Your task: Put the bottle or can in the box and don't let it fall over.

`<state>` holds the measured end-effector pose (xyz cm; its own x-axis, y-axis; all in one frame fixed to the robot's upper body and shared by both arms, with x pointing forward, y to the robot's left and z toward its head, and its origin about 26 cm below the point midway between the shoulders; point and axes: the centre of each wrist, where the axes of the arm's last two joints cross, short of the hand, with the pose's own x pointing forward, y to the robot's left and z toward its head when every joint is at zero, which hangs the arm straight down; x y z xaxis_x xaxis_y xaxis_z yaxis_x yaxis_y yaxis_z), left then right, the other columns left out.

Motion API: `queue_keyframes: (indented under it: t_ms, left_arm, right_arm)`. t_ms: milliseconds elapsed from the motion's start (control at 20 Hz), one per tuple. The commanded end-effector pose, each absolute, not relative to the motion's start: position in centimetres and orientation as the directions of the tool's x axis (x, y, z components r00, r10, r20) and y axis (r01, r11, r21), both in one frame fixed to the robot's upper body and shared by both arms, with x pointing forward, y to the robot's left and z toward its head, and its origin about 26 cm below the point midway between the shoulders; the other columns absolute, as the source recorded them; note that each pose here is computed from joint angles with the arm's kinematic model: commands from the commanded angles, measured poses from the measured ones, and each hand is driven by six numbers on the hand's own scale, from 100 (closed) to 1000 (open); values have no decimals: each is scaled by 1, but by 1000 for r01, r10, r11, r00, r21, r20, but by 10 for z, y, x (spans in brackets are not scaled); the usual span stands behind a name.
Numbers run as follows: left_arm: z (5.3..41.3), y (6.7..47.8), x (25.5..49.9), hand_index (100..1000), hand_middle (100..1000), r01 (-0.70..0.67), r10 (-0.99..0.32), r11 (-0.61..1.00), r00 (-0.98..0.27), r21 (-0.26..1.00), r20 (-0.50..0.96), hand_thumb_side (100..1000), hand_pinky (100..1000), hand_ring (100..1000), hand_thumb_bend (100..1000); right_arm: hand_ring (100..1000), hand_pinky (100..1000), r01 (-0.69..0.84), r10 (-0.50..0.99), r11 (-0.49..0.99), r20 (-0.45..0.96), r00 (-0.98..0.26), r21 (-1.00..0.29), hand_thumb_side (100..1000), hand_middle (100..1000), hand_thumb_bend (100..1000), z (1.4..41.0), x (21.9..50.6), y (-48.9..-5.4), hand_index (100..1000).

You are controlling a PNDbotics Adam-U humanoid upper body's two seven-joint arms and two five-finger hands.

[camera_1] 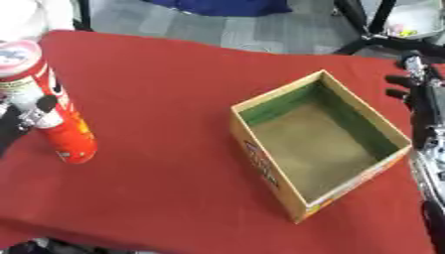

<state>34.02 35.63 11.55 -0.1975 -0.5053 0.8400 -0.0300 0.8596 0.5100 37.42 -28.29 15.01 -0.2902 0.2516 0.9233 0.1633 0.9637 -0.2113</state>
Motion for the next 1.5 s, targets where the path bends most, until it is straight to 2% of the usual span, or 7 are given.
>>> queue_keyframes:
  t_ms: [50, 750, 1100, 1400, 1500]
  left_arm:
    - [125, 356, 343, 902, 805, -40, -513, 854, -225, 518, 828, 712, 1000, 956, 706]
    - [123, 348, 348, 867, 757, -38, -491, 867, -241, 497, 837, 646, 1000, 927, 629]
    - [122, 349, 348, 745, 573, -83, -486, 873, -227, 481, 844, 505, 1000, 853, 462]
    - [122, 348, 349, 676, 474, -123, -476, 879, -217, 460, 852, 417, 1000, 807, 362]
    - [122, 348, 349, 607, 430, -135, -472, 881, -211, 453, 856, 380, 995, 780, 275]
  right_arm:
    - [814, 788, 174, 272, 958, 912, -306, -228, 923, 862, 100, 158, 375, -285, 916]
    - [814, 789, 172, 274, 958, 914, -299, -231, 926, 863, 100, 158, 376, -284, 916]
    - [814, 789, 172, 274, 958, 915, -297, -231, 927, 863, 100, 158, 376, -283, 915]
    - [814, 789, 173, 273, 958, 916, -295, -230, 928, 863, 100, 158, 376, -283, 914]
    - [814, 789, 175, 273, 957, 916, -294, -230, 929, 863, 100, 158, 376, -283, 914]
